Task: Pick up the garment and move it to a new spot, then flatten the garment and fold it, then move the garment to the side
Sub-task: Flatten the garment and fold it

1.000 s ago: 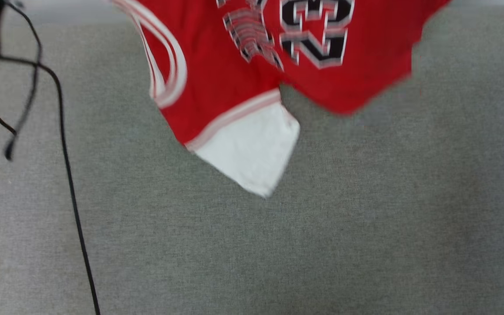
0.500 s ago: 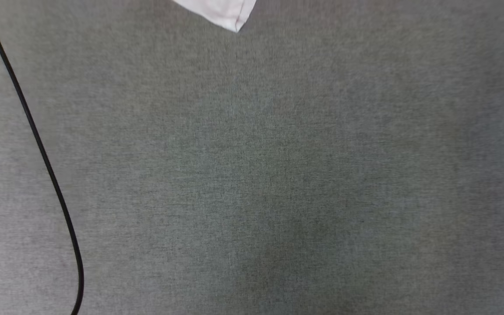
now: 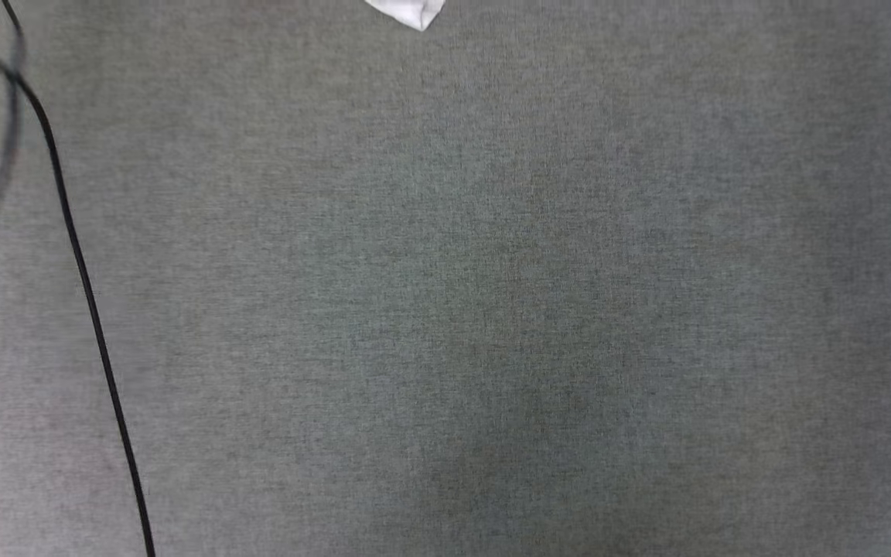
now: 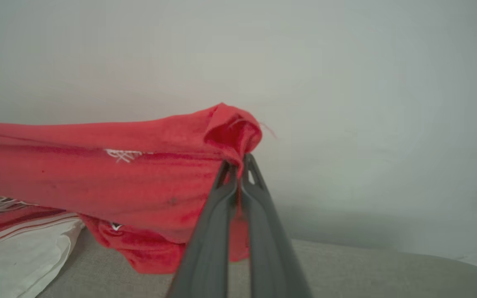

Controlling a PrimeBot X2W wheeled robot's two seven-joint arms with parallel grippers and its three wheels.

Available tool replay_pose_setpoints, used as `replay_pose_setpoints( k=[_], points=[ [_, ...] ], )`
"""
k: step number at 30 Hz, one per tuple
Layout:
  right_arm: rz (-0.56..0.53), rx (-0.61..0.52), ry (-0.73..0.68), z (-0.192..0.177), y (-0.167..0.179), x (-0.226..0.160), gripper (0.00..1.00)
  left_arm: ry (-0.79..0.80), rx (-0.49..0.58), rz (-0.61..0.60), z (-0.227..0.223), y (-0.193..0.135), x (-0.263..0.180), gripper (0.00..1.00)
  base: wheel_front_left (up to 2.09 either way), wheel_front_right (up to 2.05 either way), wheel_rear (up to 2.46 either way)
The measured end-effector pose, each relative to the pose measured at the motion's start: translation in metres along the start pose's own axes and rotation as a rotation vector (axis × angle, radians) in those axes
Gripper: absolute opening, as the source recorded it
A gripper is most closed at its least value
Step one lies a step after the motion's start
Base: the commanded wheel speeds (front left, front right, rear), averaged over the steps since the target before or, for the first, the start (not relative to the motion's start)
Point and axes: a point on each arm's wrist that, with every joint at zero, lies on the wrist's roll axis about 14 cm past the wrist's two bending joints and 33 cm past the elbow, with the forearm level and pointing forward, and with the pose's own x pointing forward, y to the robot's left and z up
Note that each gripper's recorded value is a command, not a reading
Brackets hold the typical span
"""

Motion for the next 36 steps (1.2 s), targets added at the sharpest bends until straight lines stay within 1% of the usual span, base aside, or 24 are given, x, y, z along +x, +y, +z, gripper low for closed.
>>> replay_pose_setpoints(
  k=[4, 7, 14, 17, 21, 26, 28, 33, 36],
  points=[
    [0.023, 0.003, 0.065, -0.039, 0.005, -0.021, 0.00, 0.097, -0.018, -0.002, -0.034, 0.002, -0.039, 0.00, 0.00, 0.00, 0.00],
    [0.040, 0.031, 0.118, -0.072, 0.011, -0.045, 0.00, 0.174, -0.034, 0.004, -0.058, 0.004, -0.074, 0.00, 0.00, 0.00, 0.00],
    [0.049, 0.078, 0.214, -0.126, 0.012, -0.107, 0.00, 0.276, -0.074, 0.027, -0.086, 0.001, -0.156, 0.00, 0.00, 0.00, 0.00],
    [0.048, 0.089, 0.235, -0.139, 0.009, -0.135, 0.00, 0.297, -0.091, 0.050, -0.089, -0.003, -0.189, 0.00, 0.00, 0.00, 0.00],
    [0.058, 0.116, 0.275, -0.155, 0.014, -0.178, 0.00, 0.303, -0.113, 0.105, -0.083, 0.002, -0.232, 0.00, 0.00, 0.00, 0.00],
    [0.044, 0.156, 0.275, -0.153, 0.011, -0.227, 0.00, 0.298, -0.133, 0.167, -0.073, 0.004, -0.283, 0.00, 0.00, 0.00, 0.00],
    [0.032, 0.170, 0.281, -0.153, 0.008, -0.247, 0.00, 0.303, -0.143, 0.177, -0.071, 0.001, -0.301, 0.00, 0.00, 0.00, 0.00],
    [-0.018, 0.222, 0.304, -0.158, 0.005, -0.298, 0.00, 0.313, -0.159, 0.209, -0.065, -0.006, -0.338, 0.00, 0.00, 0.00, 0.00],
    [-0.040, 0.247, 0.334, -0.162, 0.009, -0.325, 0.00, 0.351, -0.174, 0.228, -0.069, -0.009, -0.360, 0.00, 0.00, 0.00, 0.00]
  ],
)
